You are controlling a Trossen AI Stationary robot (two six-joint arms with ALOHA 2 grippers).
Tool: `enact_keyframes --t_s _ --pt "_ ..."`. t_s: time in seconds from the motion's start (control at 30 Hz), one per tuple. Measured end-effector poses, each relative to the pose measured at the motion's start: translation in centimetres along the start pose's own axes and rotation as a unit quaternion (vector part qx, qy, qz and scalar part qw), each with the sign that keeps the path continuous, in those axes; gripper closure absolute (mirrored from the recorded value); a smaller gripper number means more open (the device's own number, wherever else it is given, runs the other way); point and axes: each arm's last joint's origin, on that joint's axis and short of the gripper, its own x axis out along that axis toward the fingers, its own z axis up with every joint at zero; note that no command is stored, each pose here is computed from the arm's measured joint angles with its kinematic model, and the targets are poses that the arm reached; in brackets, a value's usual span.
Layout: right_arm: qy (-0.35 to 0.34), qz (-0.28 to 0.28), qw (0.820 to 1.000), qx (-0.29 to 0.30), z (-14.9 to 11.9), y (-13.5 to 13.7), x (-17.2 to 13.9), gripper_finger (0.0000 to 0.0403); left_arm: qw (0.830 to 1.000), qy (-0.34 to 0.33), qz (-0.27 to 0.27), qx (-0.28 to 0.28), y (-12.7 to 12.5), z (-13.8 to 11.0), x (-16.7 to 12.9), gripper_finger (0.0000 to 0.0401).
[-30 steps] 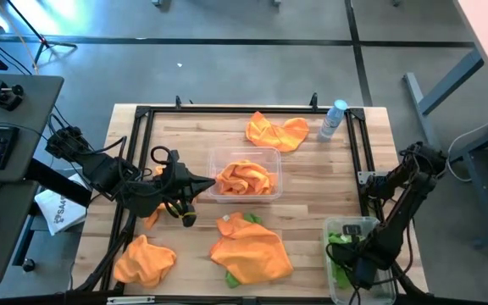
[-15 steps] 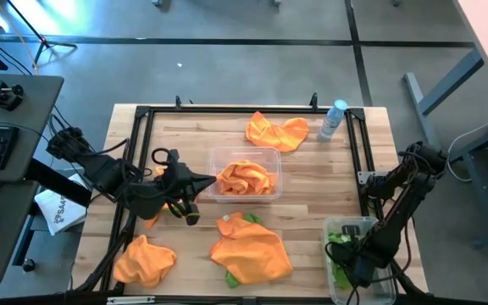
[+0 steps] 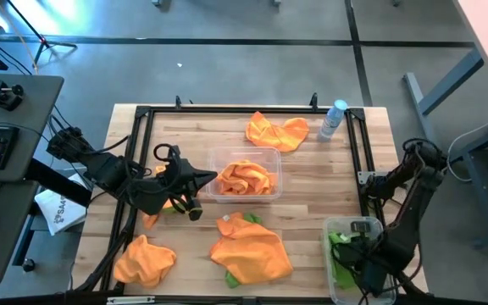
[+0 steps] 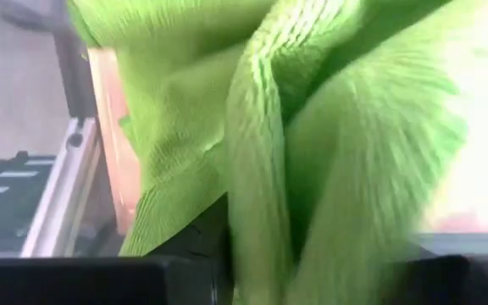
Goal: Sort microfiber towel by color & place in baskets
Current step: Put the green microfiber cloth into the bottom transparent bin, then put the yellow microfiber cloth into the top transparent bin
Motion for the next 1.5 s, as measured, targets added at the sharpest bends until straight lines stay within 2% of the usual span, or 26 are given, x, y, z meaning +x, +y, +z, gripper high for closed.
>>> enact_keyframes --t_s 0.23,0.37,0.47,0.63,0.8,0.9,1.03,1.13,1.33,1.5 --pt "-0.051 -0.034 0.998 -0.002 0.1 -0.1 -5.8 0.0279 1.0 0.008 -0.015 -0.001 -0.1 0.0 0.0 0.04" --pt "-0.07 -0.051 0.996 0.024 -0.1 -0.7 -8.4 0.0279 0.999 0.02 -0.03 0.003 -0.5 -0.3 0.3 0.04" --pt "-0.115 -0.043 0.992 0.036 0.2 -0.7 -9.7 0.0279 0.999 0.028 -0.032 0.01 -1.0 -0.7 0.7 0.04" --pt "-0.248 -0.092 0.963 0.053 0.8 -1.1 -10.7 0.0302 0.998 0.045 -0.028 0.03 -2.3 -1.8 2.0 0.04" --pt "-0.335 -0.168 0.926 0.037 1.9 -1.9 -10.3 0.0374 0.993 0.076 -0.05 0.071 -3.8 -3.1 3.4 0.04" --pt "-0.348 -0.198 0.916 0.03 2.6 -2.3 -9.8 0.0398 0.99 0.097 -0.069 0.078 -4.7 -3.9 4.2 0.04" --pt "-0.364 -0.185 0.903 0.132 3.7 -3.2 -9.4 0.0392 0.985 0.121 -0.113 0.052 -5.8 -4.6 4.9 0.04" --pt "-0.341 -0.187 0.913 0.119 4.4 -3.6 -9.3 0.0401 0.98 0.135 -0.144 0.033 -6.4 -4.8 5.7 0.04" --pt "-0.321 -0.2 0.921 0.092 4.9 -4.7 -9.7 0.0402 0.972 0.18 -0.15 0.009 -7.0 -6.1 7.5 0.04" --pt "-0.34 -0.192 0.915 0.097 4.4 -5.3 -10.7 0.0402 0.965 0.213 -0.154 -0.008 -7.7 -7.3 8.7 0.04"
